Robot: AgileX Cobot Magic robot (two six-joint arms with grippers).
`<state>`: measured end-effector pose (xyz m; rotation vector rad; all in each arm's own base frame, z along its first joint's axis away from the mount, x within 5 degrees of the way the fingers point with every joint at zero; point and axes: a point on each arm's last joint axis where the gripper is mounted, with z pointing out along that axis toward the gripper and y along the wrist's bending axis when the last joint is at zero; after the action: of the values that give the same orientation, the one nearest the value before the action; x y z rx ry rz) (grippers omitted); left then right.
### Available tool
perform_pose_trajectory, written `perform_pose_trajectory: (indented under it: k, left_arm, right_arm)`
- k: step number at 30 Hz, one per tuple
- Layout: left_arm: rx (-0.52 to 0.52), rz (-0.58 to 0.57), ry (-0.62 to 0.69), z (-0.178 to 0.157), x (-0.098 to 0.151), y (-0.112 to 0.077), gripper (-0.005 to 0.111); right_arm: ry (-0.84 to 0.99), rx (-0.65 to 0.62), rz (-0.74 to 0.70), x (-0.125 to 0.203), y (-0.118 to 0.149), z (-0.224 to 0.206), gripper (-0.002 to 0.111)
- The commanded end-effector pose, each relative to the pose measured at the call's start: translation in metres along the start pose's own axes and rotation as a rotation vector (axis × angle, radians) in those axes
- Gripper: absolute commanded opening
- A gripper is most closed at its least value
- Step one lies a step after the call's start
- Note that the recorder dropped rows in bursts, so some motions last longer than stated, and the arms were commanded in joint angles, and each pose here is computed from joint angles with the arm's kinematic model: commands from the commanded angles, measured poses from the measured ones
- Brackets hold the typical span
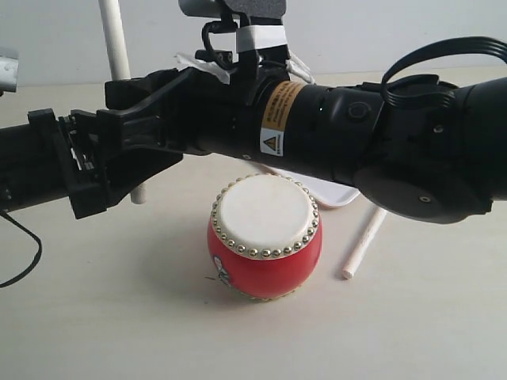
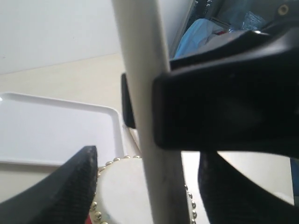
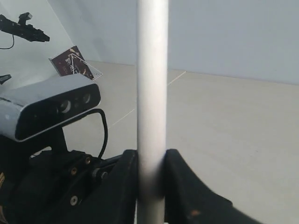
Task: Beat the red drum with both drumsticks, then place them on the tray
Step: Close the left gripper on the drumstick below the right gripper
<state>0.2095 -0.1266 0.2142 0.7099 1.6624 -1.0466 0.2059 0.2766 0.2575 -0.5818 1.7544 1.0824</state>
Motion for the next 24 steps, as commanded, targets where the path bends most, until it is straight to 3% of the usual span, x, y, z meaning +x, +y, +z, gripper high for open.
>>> perform_pose_trajectory:
  k: [1,6,13,15,16,18,24]
  left_arm:
    - [0.008,-0.035,-0.005,0.0016,-0.0024,-0.0009,0.057]
    - [0.006,-0.074,-0.011,0.0016,-0.0030,-0.0008,0.037]
    - [0.003,-0.086,-0.015,0.0016,-0.0033,-0.0005,0.033]
    - [0.003,-0.086,-0.015,0.0016,-0.0033,-0.0005,0.016]
    - [0.001,-0.086,-0.018,0.0016,-0.0036,-0.0003,0.000]
    - [-0.005,-0.092,-0.026,0.0016,-0.0043,0.0003,0.000]
    - [-0.012,-0.106,-0.029,0.0015,-0.0045,0.0010,0.000]
  right_arm:
    - [-0.015,-0.025,-0.007,0.0003,0.0019,-0.0001,0.000]
    - [-0.008,-0.033,-0.010,0.0009,0.0026,-0.0001,0.000]
    - [-0.006,-0.035,-0.012,0.0011,0.0028,-0.0001,0.000]
    - [-0.006,-0.035,-0.012,0.0011,0.0028,-0.0001,0.000]
    - [-0.007,-0.034,-0.009,0.0010,0.0027,-0.0001,0.000]
    - [-0.006,-0.015,0.013,0.0011,0.0009,0.0000,0.006]
    - [-0.004,0.015,-0.011,0.0000,-0.0010,-0.0012,0.040]
